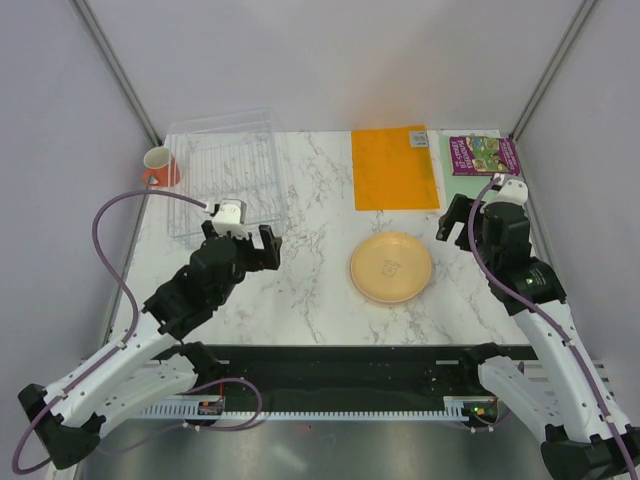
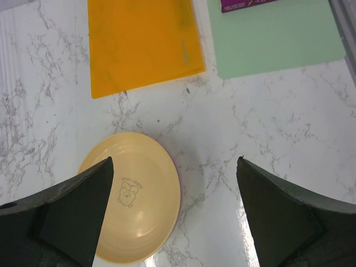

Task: Unload the plates from the dish rack

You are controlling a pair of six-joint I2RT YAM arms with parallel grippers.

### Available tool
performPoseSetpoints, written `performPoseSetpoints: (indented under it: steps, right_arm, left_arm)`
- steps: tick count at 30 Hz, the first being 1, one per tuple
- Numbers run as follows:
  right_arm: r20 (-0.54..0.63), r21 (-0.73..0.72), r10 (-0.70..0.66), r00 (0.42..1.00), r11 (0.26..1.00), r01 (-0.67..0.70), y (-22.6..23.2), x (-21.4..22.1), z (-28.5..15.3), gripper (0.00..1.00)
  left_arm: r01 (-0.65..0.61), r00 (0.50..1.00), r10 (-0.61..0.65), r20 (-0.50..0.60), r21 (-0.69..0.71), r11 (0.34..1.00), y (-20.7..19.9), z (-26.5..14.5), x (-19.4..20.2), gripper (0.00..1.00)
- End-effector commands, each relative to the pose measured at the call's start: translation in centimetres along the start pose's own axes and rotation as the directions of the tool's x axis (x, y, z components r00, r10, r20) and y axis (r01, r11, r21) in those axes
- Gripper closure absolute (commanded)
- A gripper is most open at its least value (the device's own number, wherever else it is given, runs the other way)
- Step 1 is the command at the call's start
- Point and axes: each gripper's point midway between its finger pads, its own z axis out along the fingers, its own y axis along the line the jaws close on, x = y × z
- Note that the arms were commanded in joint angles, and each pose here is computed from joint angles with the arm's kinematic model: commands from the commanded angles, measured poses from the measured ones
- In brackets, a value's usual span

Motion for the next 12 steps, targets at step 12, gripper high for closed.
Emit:
performPoseSetpoints:
  steps: [12]
  right_arm:
    - [0.147, -0.038, -0.119, 0.982, 0.991, 0.126, 1.4, -4.5, 1.0, 0.02]
  left_arm:
    - [-0.036, 0.948, 0.063, 0.313, -0.091, 0.995, 3.7, -4.9, -8.1, 0.0]
